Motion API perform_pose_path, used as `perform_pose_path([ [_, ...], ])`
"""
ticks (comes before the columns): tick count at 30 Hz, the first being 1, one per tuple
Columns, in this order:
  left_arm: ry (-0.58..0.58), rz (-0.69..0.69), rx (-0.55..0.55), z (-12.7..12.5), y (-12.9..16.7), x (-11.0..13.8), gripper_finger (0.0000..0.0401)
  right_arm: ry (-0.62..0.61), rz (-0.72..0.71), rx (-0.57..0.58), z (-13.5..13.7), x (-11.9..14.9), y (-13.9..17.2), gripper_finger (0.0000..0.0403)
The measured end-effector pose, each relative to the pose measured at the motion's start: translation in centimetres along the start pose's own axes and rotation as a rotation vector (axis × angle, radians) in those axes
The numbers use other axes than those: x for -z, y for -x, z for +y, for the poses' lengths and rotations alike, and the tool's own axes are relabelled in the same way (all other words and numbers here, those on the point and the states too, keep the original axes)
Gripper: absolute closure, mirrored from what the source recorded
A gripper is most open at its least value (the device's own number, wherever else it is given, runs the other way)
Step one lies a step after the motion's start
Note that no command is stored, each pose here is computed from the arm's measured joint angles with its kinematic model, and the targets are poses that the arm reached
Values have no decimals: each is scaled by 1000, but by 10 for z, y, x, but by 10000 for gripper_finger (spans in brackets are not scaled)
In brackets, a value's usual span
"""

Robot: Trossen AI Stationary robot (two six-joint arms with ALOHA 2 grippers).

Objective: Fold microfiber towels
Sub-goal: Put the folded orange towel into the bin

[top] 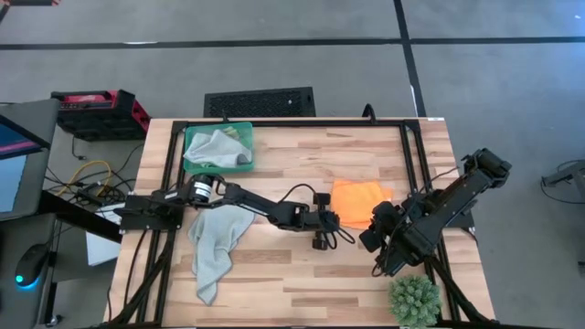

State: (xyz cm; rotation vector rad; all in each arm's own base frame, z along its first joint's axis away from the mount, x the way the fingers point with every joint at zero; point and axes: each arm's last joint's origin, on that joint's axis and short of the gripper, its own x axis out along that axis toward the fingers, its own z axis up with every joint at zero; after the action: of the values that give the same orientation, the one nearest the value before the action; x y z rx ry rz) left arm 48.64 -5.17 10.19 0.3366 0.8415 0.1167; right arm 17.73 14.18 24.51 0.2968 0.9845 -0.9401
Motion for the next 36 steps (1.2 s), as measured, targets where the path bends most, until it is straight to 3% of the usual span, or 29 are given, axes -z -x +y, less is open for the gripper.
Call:
perform_pose_path([
  [12, -29, 278, -47, 16, 42, 9, 400, 2, 1, 2, 0, 0, 0, 182],
  [22, -192, 585, -297, 34, 63, 32, 401, 1, 2, 1, 0, 0, 0, 182],
  [36, -118, 899, -385, 69, 83, 61, 401, 62, 2, -54, 6, 1, 0, 182],
])
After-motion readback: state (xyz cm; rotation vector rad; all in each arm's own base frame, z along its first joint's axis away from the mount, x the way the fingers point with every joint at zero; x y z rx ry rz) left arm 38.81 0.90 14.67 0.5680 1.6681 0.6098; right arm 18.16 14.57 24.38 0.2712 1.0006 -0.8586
